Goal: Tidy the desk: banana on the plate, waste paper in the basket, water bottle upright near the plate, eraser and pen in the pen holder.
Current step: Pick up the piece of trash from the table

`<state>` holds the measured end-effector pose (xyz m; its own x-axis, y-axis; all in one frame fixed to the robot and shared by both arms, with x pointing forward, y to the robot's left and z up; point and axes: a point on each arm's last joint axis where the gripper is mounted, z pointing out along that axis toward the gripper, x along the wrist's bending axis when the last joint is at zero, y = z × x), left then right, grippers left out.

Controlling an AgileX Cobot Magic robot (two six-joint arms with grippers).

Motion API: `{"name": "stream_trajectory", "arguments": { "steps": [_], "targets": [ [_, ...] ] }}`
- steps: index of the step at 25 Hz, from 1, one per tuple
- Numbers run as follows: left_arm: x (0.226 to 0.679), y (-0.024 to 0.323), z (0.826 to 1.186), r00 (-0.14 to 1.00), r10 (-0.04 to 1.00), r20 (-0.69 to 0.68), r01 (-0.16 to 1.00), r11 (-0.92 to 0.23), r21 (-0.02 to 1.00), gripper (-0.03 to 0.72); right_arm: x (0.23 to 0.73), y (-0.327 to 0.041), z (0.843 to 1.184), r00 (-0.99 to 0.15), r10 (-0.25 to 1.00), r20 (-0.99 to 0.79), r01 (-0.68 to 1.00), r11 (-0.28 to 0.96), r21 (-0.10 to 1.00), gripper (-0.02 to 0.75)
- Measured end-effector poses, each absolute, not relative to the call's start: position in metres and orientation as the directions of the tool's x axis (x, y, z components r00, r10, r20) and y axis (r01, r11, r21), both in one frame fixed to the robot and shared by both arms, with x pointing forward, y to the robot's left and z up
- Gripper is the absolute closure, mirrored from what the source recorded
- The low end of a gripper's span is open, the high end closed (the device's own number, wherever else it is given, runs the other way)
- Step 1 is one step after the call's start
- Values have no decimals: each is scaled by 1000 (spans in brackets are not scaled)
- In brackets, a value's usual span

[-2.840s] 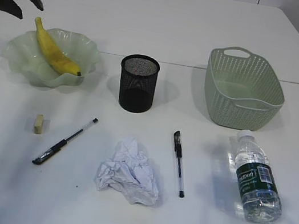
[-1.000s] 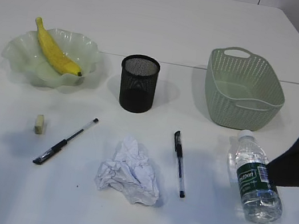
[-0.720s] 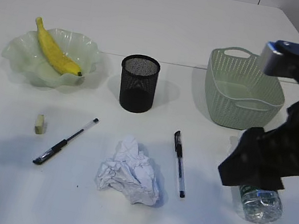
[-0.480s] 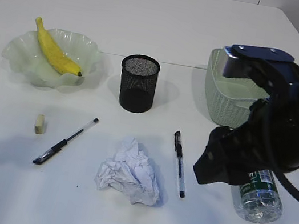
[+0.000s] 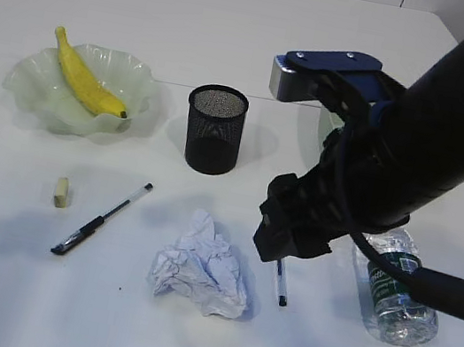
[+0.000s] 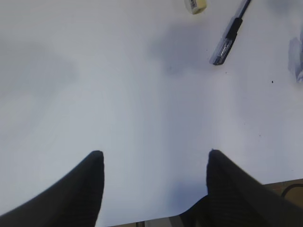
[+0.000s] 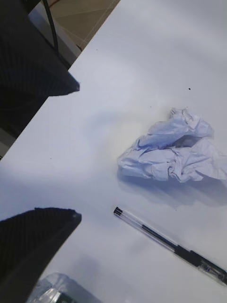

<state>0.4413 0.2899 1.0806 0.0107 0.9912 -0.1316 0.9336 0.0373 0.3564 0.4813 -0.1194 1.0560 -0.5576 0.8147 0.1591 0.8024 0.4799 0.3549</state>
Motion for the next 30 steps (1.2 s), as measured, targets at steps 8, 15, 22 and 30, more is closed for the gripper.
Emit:
{"name": "stream_trajectory", "arguments": {
  "steps": [8,15,22,30],
  "targets": [
    [439,288,1075,5,988,-155,941,48,336,208,491,-114,1043,-578,806,127,793,517,321,189],
    [435,288,1057,-7,988,-156,951,54,304,207,507,-103,1039,-604,789,108,770,544,332,189],
    [435,288,1054,-9,988,-155,949,57,310,207,535,-84,1025,-618,779,102,762,562,322,189],
    [437,288,1054,-9,988,-155,944,59,325,207,551,-67,987,-647,756,94,753,616,231,189]
  ]
}}
